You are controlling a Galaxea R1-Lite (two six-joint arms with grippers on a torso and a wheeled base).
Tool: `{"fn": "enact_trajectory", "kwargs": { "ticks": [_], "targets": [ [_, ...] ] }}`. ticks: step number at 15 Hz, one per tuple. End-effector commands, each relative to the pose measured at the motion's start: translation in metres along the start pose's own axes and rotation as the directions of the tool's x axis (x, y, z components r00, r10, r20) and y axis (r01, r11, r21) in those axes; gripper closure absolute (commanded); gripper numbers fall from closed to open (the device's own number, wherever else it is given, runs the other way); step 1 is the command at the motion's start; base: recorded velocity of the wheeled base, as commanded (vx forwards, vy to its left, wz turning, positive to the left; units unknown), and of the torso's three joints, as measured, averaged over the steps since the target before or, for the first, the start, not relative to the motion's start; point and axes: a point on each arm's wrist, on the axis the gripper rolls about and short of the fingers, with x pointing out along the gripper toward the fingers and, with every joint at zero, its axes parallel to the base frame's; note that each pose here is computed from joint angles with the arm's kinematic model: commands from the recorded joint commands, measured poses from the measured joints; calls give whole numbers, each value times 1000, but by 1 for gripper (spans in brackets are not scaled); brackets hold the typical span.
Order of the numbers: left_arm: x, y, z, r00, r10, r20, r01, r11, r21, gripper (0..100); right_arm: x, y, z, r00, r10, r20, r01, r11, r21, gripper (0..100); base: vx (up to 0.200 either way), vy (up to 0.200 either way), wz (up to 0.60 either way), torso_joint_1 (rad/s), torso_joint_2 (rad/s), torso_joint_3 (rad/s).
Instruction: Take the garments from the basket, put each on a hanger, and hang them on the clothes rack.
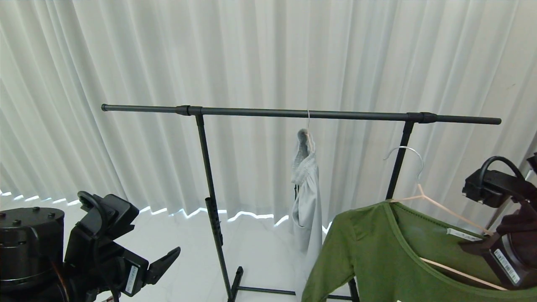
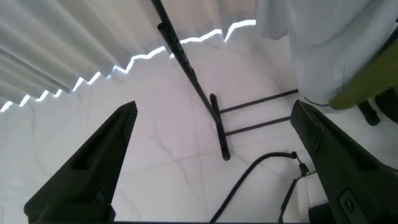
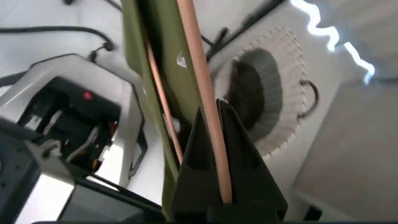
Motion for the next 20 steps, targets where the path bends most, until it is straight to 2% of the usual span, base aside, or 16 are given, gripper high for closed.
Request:
{"fn": "enact_trajectory", "kwargs": {
  "ticks": [1, 3, 5, 6, 7, 8, 10, 12, 20],
  "targets": [
    [0, 0, 0, 1000, 12, -4, -12, 1000, -1, 0, -2, -15, -8, 994, -94, -54, 97, 993, 70, 100, 0, 0, 0, 0, 0, 0],
    [0, 1, 0, 1000, 13, -1, -13, 1000, -1, 0, 1, -23, -6, 990, -121, -67, 128, 986, 105, 100, 0, 0, 0, 0, 0, 0],
    [0, 0, 0, 1000, 12, 0, -12, 1000, 0, 0, 5, -29, 9, 990, -140, -28, 142, 970, 196, 100, 0, 0, 0, 0, 0, 0],
    [0, 0, 0, 1000, 12, 0, -12, 1000, 0, 0, 5, -29, 9, 990, -140, -25, 142, 969, 201, 100, 0, 0, 0, 0, 0, 0],
    [0, 0, 0, 1000, 13, 0, -13, 1000, 0, 0, 9, -33, 27, 988, -152, 33, 136, 947, 292, 100, 0, 0, 0, 0, 0, 0],
    [-1, 1, 1, 1000, 14, 3, -14, 1000, -2, 0, 10, -36, 38, 984, -161, 77, 129, 939, 318, 100, 0, 0, 0, 0, 0, 0],
    [-1, 0, 1, 1000, 12, 2, -12, 1000, -5, 0, 15, -38, 49, 974, -175, 142, 121, 938, 326, 100, 0, 0, 0, 0, 0, 0],
    [-1, 0, 1, 1000, 11, 4, -11, 1000, -4, 0, 16, -39, 54, 968, -181, 176, 117, 938, 325, 100, 200, 0, 0, 5, 5, 0],
    [-1, 0, 2, 1000, 11, 7, -11, 1000, -5, 0, 19, -37, 54, 970, -174, 168, 114, 941, 319, 100, 200, 0, 0, 2, 5, 4]
  ]
}}
